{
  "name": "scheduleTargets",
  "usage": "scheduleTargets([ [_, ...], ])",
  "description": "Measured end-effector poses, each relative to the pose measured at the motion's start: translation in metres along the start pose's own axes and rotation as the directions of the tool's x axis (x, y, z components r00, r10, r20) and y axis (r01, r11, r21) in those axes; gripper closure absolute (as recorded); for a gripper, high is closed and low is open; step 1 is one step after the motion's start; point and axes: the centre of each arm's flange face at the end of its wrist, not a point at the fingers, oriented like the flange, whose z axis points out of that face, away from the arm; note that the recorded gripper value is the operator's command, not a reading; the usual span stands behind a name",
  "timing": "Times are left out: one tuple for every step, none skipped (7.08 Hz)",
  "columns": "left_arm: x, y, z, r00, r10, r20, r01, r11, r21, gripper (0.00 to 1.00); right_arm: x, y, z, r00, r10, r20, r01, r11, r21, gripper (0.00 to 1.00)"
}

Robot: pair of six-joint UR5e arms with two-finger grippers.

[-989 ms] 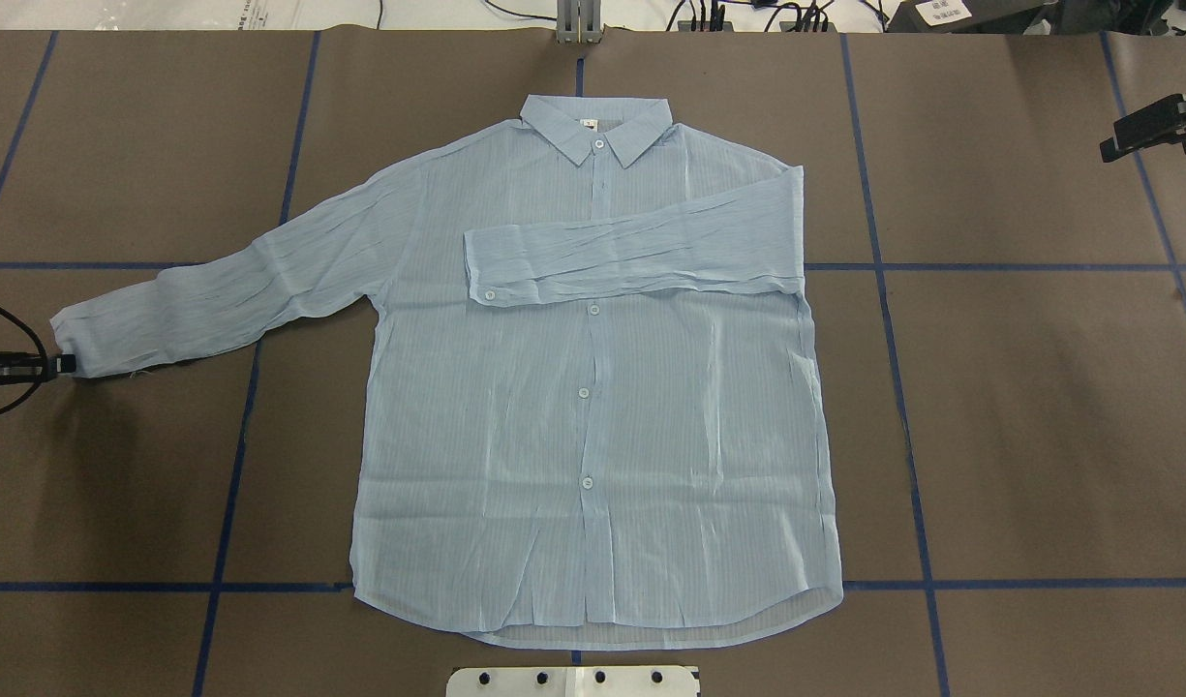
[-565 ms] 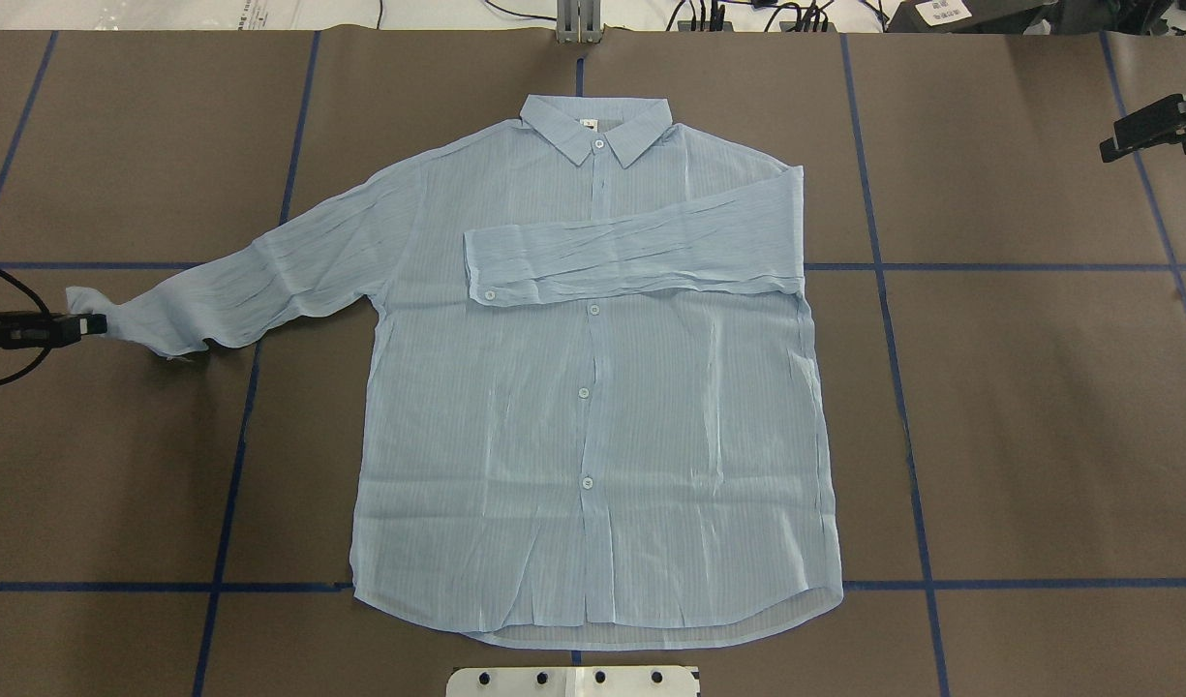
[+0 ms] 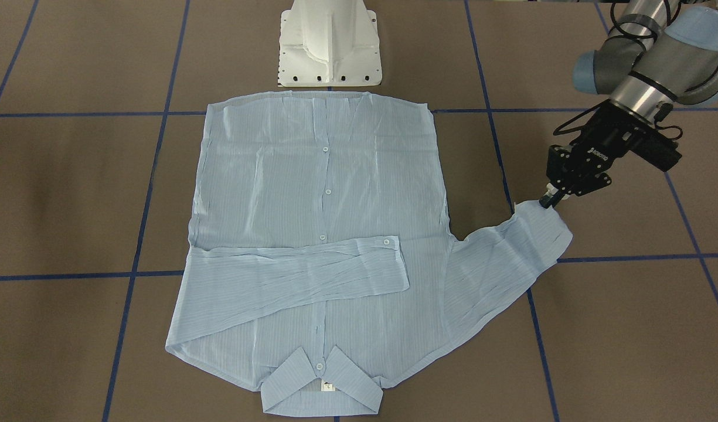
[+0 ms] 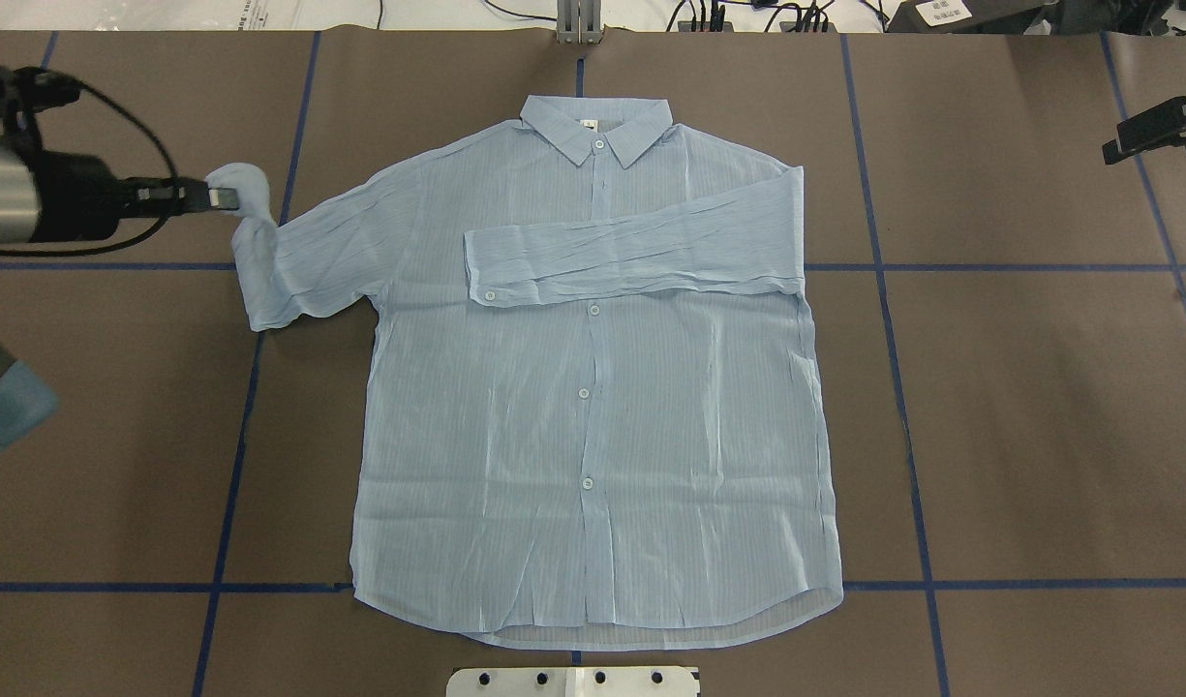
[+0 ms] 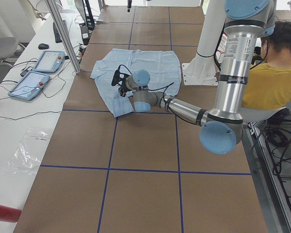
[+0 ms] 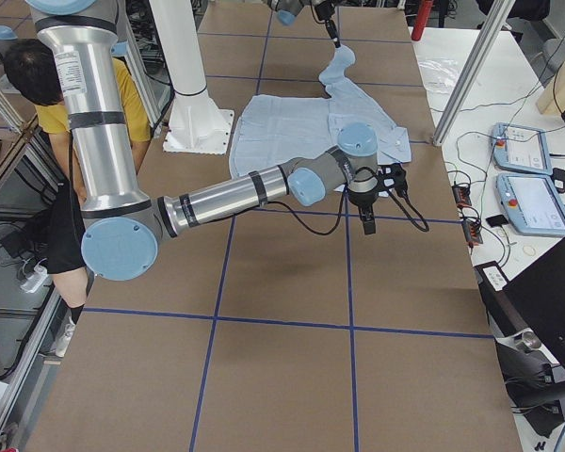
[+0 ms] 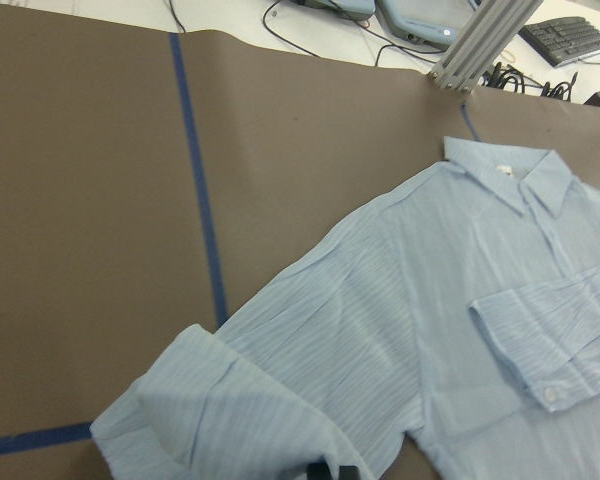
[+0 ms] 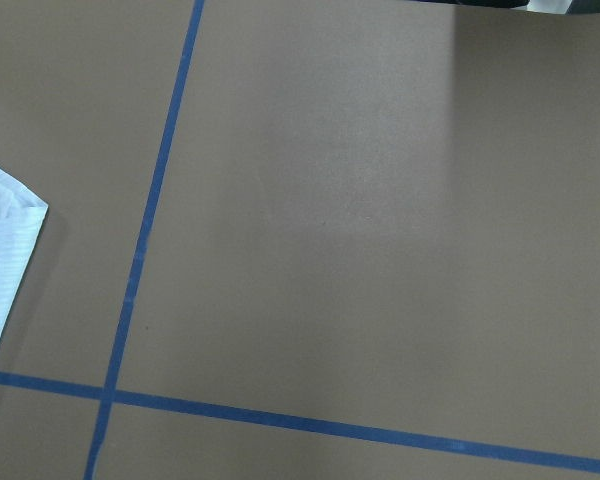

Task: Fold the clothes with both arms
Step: 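Carry the cuff with the left gripper across the shirt over the first sleeve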

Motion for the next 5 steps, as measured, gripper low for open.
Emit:
scheduleTargets([
  [0.074,-0.028,0.031,0.997,-0.077,0.001,0.077,0.997,-0.017,1.00,0.000,0.000,0.000,1.000,0.000,0.000,0.000,1.000,0.000,0.00],
  [0.144,-0.038,0.063,0.990,-0.139,0.005,0.139,0.990,-0.036,1.00,0.000,0.000,0.000,1.000,0.000,0.000,0.000,1.000,0.000,0.00],
  [0.196,-0.037,0.096,0.985,-0.172,0.007,0.172,0.984,-0.041,1.00,0.000,0.000,0.000,1.000,0.001,0.000,-0.001,1.000,0.000,0.00],
  [0.233,-0.025,0.126,0.984,-0.178,0.007,0.179,0.983,-0.040,1.00,0.000,0.000,0.000,1.000,0.001,0.000,-0.001,1.000,0.000,0.00],
  [0.262,0.000,0.153,0.985,-0.170,0.009,0.170,0.985,-0.039,1.00,0.000,0.000,0.000,1.000,0.002,0.000,-0.002,1.000,0.000,0.00],
])
